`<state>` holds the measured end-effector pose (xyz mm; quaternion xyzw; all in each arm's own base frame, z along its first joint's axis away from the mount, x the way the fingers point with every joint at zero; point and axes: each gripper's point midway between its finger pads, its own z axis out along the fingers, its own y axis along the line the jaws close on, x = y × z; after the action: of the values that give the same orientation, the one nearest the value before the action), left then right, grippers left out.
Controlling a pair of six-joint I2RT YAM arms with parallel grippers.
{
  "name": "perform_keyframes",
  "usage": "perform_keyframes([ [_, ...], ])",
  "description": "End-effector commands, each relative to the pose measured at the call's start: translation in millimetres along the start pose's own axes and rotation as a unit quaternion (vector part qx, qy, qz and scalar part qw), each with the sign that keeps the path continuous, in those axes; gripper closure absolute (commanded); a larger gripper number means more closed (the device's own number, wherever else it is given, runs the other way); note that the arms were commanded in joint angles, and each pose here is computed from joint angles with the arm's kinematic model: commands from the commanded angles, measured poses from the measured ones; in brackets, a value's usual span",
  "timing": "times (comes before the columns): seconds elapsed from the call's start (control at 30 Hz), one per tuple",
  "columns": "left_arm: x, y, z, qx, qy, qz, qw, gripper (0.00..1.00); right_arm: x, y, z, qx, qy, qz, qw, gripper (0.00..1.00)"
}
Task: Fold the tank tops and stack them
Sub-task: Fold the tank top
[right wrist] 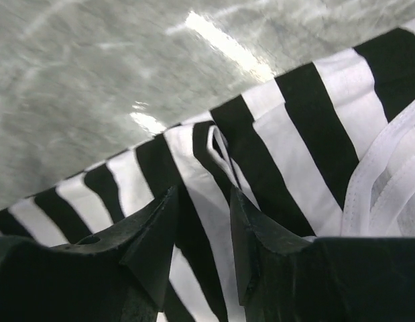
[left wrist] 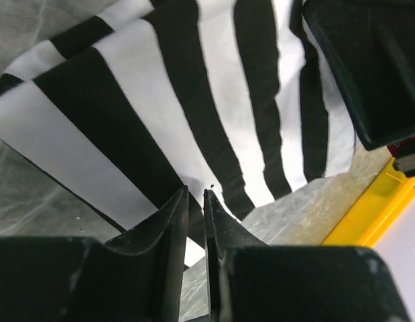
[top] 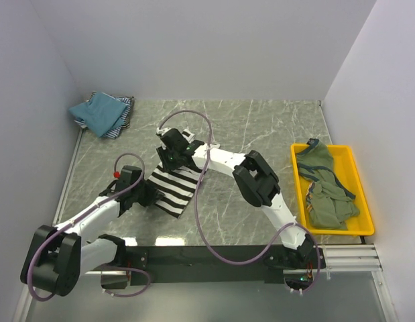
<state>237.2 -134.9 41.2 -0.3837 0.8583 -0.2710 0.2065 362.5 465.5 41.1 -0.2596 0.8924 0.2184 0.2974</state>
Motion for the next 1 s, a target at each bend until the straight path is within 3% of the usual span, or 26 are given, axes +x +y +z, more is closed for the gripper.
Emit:
perform_keyframes([
  [0.0, -6, -12, 2, 0.013, -0.011, -0.005, 1.000, 0.79, -22, -3, -4, 0.009, -0.022, -0.027, 0.999, 0.55],
  [0.4, 3, 13, 14, -0.039, 0.011, -0.004, 0.999, 0.82, -28, -6, 16, 0.014, -0.022, -0.028, 0.999, 0.58],
  [0.83, 2, 16, 15, -0.048, 0.011, 0.000, 0.999, 0.84, -45, -25, 10, 0.028, -0.046, -0.002, 0.999, 0.84],
  [0.97, 4, 18, 17, -0.051, 0.015, 0.004, 0.999, 0.86, -61, -33, 6, 0.042, -0.069, 0.006, 0.997, 0.85],
])
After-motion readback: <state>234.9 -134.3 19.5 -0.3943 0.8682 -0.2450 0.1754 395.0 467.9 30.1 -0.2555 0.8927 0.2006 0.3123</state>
